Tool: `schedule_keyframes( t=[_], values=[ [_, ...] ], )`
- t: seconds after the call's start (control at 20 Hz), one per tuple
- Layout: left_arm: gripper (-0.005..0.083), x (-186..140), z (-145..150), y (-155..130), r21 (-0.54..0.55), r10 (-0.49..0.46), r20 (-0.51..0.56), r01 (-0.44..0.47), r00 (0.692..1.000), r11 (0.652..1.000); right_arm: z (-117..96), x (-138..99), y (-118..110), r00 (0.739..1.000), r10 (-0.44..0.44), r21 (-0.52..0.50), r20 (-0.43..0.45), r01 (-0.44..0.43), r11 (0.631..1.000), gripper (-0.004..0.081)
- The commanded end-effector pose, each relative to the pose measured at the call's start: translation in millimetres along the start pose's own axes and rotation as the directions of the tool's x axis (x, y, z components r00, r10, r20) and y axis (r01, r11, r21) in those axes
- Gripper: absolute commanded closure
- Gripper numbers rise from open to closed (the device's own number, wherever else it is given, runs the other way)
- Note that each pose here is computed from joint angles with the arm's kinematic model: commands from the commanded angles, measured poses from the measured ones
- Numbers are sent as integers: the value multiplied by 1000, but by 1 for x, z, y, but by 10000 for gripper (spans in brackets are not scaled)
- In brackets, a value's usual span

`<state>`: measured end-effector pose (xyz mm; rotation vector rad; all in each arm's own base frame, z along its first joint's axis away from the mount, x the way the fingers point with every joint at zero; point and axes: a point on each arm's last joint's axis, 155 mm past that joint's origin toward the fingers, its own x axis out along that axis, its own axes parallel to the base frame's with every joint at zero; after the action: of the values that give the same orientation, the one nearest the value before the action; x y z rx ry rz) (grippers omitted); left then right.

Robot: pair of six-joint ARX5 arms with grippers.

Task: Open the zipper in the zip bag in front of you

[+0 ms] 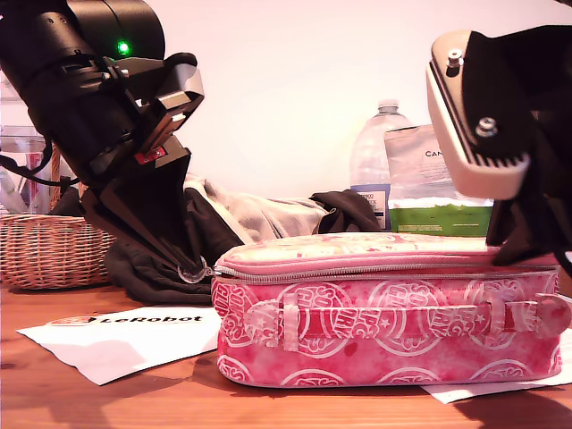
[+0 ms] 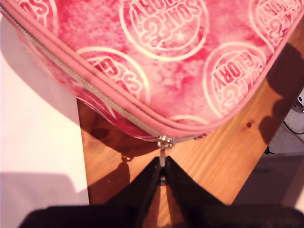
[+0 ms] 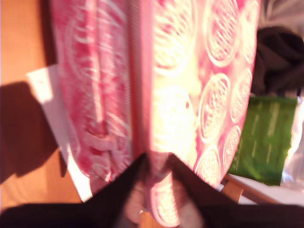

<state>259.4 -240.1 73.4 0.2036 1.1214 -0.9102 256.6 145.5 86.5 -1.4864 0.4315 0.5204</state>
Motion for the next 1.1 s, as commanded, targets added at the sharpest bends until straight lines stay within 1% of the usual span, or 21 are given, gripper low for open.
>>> schedule_keyframes(
  t=[0.0, 0.1, 0.2, 0.3, 0.4, 0.45, 0.55, 0.65, 0.75, 0.8, 0.9, 1.0, 1.05],
  values=[
    [796, -3, -2, 6, -8, 17, 7, -17, 1000, 1000, -4, 2, 0, 1000, -6, 30, -16, 7, 1000, 487],
    [796, -3, -1, 6, -6, 16, 12, -16, 1000, 1000, 1, 0, -3, 1000, 10, 38, 1, -10, 999, 486],
    [796, -3, 0, 5, -4, 15, 17, -15, 1000, 1000, 9, -5, -18, 1000, -13, 95, 27, 10, 995, 467],
    [796, -3, 0, 5, -4, 15, 18, -15, 1000, 1000, 19, -11, -35, 998, -38, 125, 57, 30, 992, 431],
    [796, -3, 0, 5, -4, 11, 18, -11, 1000, 1000, 34, -17, -40, 993, -25, 124, 114, 11, 992, 429],
    [796, -3, 0, 5, -4, 10, 18, -10, 1000, 1000, 41, -20, -35, 990, -6, 105, 143, -10, 994, 429],
    [796, -3, 2, 1, -2, -9, 23, 9, 1000, 1000, 51, -25, -18, 981, 62, 57, 186, -74, 996, 429],
    [796, -3, 3, -3, -1, -28, 29, 29, 999, 1000, 54, -29, -4, 974, 111, 28, 200, -119, 992, 429],
    [796, -4, 4, -4, 1, -35, 33, 35, 999, 999, 52, -30, 4, 971, 141, 16, 191, -147, 989, 429],
    [796, -4, 4, -4, 1, -39, 33, 39, 999, 999, 55, -31, 3, 969, 138, 40, 202, -149, 988, 429],
    [796, -4, 3, -6, 0, -46, 32, 46, 998, 999, 71, -36, -1, 955, 121, 61, 269, -142, 988, 429],
    [796, -4, 2, -12, -3, -79, 29, 79, 996, 997, 95, -46, -8, 926, 94, 77, 365, -130, 989, 429],
    [796, -4, 2, -15, -4, -98, 28, 98, 995, 995, 105, -50, -8, 912, 89, 68, 401, -127, 990, 429]
  ],
)
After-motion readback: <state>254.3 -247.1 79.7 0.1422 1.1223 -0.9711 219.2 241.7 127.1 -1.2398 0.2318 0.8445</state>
